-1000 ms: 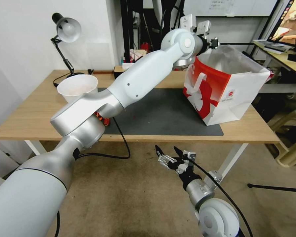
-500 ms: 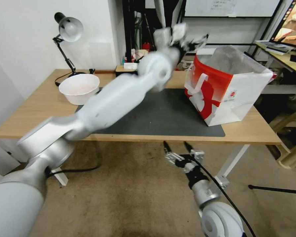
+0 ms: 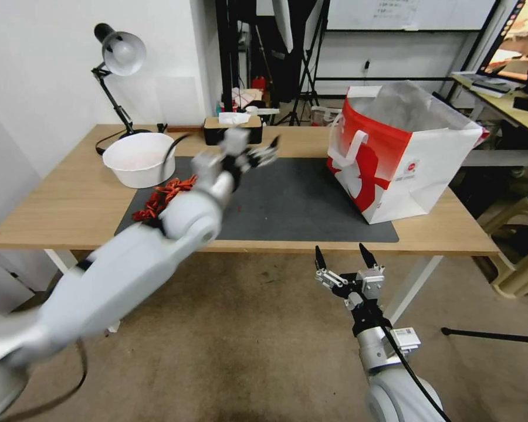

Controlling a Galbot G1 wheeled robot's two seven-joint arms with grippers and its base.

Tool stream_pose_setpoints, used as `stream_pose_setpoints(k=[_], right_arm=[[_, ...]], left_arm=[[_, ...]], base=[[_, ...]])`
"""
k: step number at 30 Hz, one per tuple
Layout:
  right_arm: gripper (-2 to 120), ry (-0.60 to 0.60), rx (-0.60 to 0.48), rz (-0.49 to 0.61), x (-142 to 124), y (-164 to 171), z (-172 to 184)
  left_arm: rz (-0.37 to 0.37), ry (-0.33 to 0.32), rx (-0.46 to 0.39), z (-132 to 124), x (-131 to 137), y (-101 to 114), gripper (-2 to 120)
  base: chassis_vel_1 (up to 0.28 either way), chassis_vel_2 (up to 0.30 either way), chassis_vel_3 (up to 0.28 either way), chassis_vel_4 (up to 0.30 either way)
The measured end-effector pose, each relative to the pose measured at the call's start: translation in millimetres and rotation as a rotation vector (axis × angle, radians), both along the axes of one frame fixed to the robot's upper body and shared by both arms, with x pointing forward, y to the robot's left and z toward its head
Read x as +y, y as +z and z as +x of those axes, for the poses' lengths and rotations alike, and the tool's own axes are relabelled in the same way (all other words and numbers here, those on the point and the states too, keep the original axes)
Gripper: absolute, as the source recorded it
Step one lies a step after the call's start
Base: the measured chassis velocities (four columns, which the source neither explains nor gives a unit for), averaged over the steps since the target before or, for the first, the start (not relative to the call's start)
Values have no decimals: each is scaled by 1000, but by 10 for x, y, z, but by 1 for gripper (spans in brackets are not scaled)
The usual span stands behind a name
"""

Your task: Close the takeout container lid, then place the container into the takeout bag.

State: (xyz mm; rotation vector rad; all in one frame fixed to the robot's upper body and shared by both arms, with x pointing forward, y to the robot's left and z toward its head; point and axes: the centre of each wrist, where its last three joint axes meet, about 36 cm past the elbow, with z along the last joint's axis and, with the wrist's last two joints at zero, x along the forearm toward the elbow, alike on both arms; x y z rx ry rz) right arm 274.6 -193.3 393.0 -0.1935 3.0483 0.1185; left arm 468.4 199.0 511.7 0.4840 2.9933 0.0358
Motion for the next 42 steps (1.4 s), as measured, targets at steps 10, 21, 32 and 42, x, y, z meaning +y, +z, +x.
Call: stream_pose_setpoints(k=[10,21,32,42], right_arm=[[100,-24,-33,19,-19,-92,6],[100,-29,-32,43,-10,-196,-31],[100,-36,-22,50,16,-295,-59],[100,-29,-13,53,51,-345,-75]], left_arm=[[-21,201,96,-1086,459,-845,100],[-56,305,101,-1702,481,-1386,100],[-62,315,111,-1808,478,-1492,100],[-84,335,108,-1841,397,-1592,100]], base=[[0,0,0,0],[0,0,0,0],[0,0,0,0],[0,0,0,0]])
